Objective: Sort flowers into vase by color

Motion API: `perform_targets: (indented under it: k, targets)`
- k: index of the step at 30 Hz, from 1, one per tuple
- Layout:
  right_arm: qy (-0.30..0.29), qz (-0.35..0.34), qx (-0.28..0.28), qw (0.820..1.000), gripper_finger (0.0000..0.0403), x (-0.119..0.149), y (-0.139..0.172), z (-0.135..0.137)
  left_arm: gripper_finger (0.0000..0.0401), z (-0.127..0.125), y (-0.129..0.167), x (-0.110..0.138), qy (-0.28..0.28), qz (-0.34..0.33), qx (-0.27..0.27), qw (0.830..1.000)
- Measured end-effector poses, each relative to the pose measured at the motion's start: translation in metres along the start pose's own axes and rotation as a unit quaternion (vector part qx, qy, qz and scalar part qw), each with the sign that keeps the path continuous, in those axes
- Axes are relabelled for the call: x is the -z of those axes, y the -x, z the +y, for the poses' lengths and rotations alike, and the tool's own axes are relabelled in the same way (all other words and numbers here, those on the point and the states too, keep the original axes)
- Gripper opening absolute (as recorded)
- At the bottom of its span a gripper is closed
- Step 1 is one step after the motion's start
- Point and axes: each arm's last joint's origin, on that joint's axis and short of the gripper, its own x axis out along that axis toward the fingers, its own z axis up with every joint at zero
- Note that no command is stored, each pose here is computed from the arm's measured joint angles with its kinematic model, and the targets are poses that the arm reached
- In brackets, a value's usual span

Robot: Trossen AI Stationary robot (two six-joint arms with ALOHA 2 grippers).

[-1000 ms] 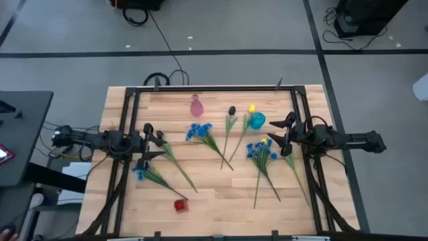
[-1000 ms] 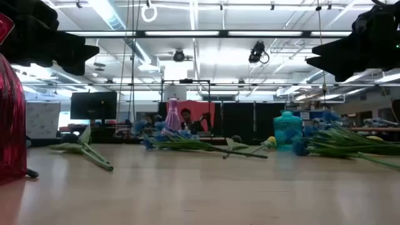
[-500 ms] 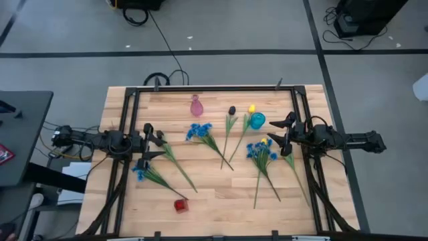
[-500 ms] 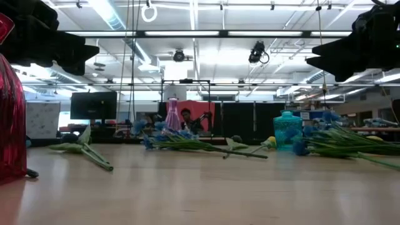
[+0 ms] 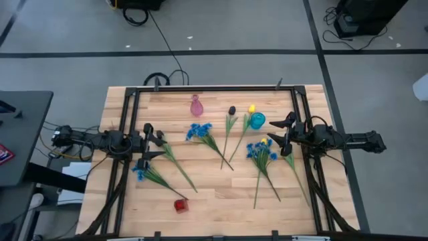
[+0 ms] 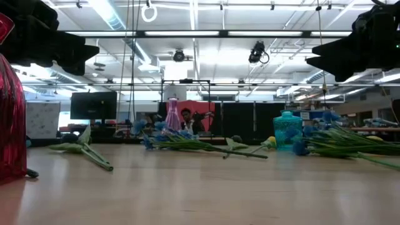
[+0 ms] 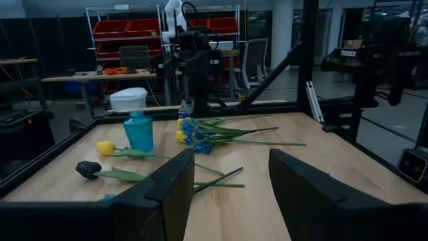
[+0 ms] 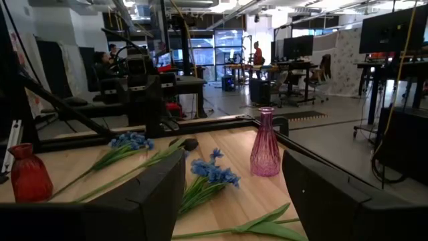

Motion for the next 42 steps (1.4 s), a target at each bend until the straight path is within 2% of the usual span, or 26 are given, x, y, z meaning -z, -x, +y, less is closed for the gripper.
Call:
perform_targets:
  k: [28,31,36,40,42]
  targets:
    - [0.0,0.0,0.0,1.0,0.0261,0.0,0.0,0.0,0.0198,0.0,0.0,-0.001,0.0,-0.003,0.0,1.0]
    - [0.0,0.0,0.0,1.0,0.0261,0.0,0.0,0.0,0.0198,0.001,0.0,-0.005,0.004,-0.023,-0.014,1.0]
    - [0.106,-0.009,0.019,0.994,0.0261,-0.002,0.0,-0.001,0.0198,0.002,0.001,-0.013,0.012,-0.065,-0.023,0.998]
    - [0.114,-0.01,0.019,0.993,0.0261,-0.002,0.0,-0.001,0.0198,0.002,0.001,-0.016,0.015,-0.082,-0.027,0.996]
    - [0.096,-0.013,0.019,0.995,0.0261,-0.003,0.0,-0.001,0.0198,0.003,0.002,-0.02,0.018,-0.102,-0.028,0.994]
